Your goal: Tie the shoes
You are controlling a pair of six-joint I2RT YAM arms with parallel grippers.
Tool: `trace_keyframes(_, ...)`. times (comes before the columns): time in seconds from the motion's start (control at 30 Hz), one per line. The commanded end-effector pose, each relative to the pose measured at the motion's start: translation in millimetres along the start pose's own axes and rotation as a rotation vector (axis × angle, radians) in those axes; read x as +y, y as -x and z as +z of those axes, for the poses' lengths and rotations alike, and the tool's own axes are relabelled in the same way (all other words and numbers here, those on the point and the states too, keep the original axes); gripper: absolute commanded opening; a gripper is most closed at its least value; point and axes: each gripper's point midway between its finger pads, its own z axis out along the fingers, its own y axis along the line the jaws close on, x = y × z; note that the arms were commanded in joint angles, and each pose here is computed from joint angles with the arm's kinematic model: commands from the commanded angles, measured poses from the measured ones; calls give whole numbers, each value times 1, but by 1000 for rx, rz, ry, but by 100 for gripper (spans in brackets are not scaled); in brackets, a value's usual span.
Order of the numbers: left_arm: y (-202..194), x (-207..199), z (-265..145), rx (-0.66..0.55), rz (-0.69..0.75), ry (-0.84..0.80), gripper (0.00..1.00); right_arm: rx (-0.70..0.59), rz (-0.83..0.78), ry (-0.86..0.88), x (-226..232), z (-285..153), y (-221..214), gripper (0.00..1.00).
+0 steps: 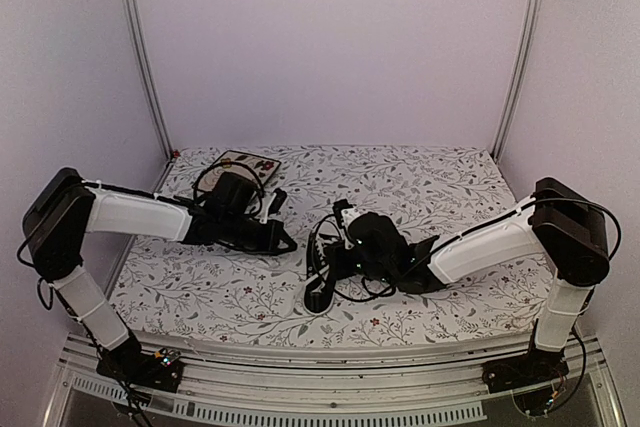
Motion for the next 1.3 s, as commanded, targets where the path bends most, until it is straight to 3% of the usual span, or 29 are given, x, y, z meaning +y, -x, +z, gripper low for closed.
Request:
trace_keyframes(0.0,-33,-35,-16,91,-81,-109,0,-15,39,37,8,3,14,2)
trace_keyframes(0.27,-88,-100,-30,224,-123,-245,0,0,80,67,9,2,20,2)
trace_keyframes(0.57,-88,-172,-26,190,-129,-420,0,15,96,71,8,3,21,2)
trace_keyframes(0.67,-91,-178,-14,196,-123,-427,0,18,97,73,9,3,21,2)
trace_keyframes(0.83,-91,-166,-10,160,-110,-383,15,20,101,80,9,2,22,2)
trace_keyframes(0.97,-77,-165,-23,85,-64,-381,39,21,102,90,11,1,24,2)
trace_keyframes(1.13,-76,-109,-24,57,-22,-108,53,18,92,120,16,0,26,2)
trace_keyframes(1.27,-78,-73,-31,56,-15,11,62,9,74,158,22,-3,29,2)
